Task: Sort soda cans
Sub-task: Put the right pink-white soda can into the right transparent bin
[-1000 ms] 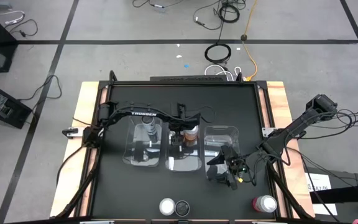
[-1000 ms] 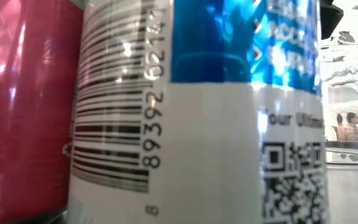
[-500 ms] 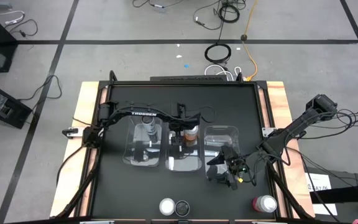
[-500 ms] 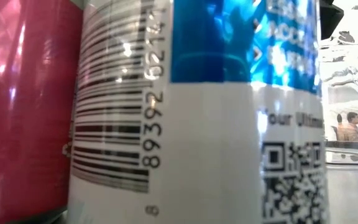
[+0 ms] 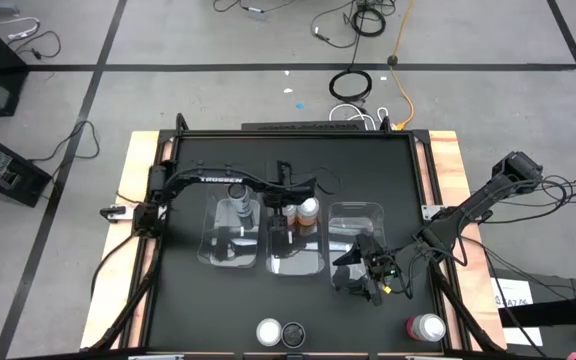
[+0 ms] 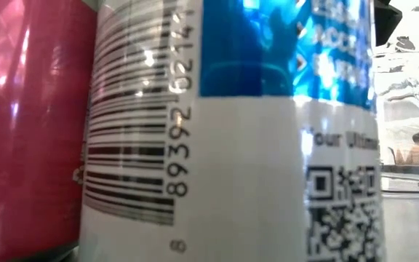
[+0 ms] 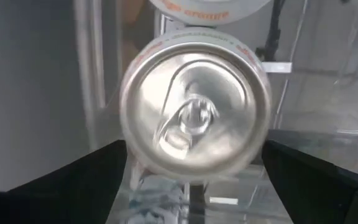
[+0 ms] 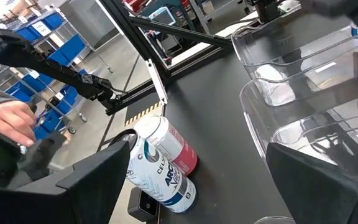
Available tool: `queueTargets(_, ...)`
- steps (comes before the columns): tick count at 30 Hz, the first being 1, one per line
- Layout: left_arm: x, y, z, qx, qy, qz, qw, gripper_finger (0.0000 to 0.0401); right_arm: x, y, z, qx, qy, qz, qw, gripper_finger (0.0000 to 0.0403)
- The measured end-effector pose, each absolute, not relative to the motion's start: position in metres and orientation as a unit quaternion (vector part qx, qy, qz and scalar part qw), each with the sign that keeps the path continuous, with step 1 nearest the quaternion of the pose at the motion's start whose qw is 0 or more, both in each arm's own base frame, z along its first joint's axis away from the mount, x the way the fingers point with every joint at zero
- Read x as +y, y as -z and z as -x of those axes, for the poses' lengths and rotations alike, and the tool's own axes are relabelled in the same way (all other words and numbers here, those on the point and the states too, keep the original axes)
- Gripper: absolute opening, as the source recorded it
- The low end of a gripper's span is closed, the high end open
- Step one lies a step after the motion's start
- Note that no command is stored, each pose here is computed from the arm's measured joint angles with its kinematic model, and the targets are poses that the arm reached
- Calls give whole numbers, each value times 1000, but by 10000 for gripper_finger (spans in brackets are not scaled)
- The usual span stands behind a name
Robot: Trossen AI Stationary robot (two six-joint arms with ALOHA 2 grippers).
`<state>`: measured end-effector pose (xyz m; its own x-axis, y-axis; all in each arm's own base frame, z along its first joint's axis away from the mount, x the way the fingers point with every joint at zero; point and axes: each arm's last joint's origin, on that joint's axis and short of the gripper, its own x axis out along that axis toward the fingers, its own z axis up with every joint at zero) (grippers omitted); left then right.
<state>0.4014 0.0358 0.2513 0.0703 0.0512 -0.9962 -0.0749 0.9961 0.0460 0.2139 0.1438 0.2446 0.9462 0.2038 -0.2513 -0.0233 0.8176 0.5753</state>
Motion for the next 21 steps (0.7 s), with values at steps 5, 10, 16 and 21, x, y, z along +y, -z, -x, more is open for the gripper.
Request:
queueTargets(5, 34, -285, -386, 648, -60, 28, 758, 384, 144, -245, -214, 157, -72, -296, 939, 370)
queueTargets(10, 31, -324, -363, 609, -68, 43, 789, 384, 145, -244, -214, 158, -72, -295, 940, 370)
queueTargets(16, 28, -371, -327, 552, -68, 44, 830, 384, 144, -245, -214, 157, -71, -296, 939, 370)
queueTargets(21, 24, -405, -297, 492, -98, 101, 859, 384, 144, -245, -214, 156, -71, -296, 939, 370)
